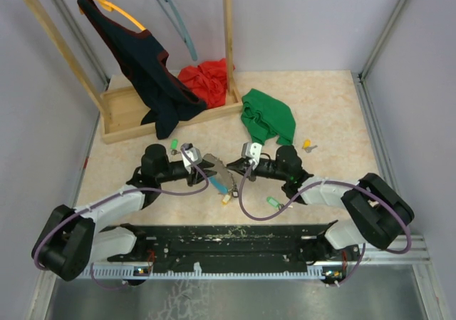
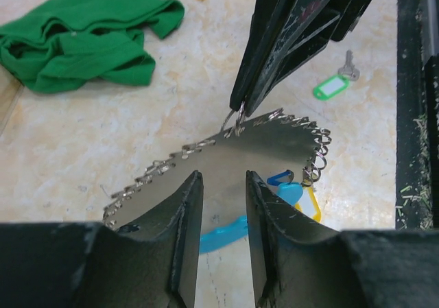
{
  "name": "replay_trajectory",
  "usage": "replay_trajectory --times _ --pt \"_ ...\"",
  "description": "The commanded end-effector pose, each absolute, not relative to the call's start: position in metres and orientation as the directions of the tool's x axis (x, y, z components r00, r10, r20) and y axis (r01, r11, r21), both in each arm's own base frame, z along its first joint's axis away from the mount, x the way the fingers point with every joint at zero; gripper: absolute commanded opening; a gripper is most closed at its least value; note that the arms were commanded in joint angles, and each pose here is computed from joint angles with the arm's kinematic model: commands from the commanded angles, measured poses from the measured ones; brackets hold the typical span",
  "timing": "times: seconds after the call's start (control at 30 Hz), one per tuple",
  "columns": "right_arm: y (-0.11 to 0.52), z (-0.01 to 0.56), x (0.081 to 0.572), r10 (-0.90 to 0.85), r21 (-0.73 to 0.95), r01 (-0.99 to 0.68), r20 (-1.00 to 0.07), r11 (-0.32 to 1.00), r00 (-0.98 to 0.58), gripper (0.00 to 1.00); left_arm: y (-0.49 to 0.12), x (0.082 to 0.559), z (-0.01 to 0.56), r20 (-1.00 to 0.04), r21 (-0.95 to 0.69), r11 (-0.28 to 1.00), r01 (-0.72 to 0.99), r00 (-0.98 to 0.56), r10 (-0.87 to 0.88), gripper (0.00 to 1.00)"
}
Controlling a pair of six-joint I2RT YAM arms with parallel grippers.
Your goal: Put the keys on the keyring
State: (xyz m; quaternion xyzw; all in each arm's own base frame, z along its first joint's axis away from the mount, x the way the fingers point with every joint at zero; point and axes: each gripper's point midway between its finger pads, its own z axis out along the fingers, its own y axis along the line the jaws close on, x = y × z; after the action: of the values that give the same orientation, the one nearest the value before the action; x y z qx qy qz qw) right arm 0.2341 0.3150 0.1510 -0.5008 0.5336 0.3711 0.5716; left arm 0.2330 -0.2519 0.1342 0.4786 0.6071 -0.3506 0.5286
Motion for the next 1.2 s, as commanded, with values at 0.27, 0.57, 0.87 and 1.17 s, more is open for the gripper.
replay_trajectory --times 0.27,0.57,0.87,1.17 --pt "0.324 0.195 0.230 0.055 -0.217 -0.956 -0.971 0.197 0.231 0.00 -0.266 0.224 0.164 -0.991 0.125 0.207 0.970 0.111 0.076 0.46" --pt "0.326 0.195 0.228 0.064 -0.213 -0.960 -0.972 0.181 0.227 0.00 -0.272 0.220 0.160 -0.993 0.111 0.156 0.981 0.103 0.058 0.42" --pt "0.327 0.195 0.226 0.068 -0.213 -0.963 -0.972 0.167 0.226 0.00 -0.274 0.220 0.160 -0.994 0.099 0.138 0.986 0.093 0.052 0.32" --pt "0.329 0.194 0.223 0.070 -0.208 -0.968 -0.973 0.141 0.219 0.00 -0.276 0.219 0.161 -0.995 0.097 0.129 0.987 0.092 0.045 0.29"
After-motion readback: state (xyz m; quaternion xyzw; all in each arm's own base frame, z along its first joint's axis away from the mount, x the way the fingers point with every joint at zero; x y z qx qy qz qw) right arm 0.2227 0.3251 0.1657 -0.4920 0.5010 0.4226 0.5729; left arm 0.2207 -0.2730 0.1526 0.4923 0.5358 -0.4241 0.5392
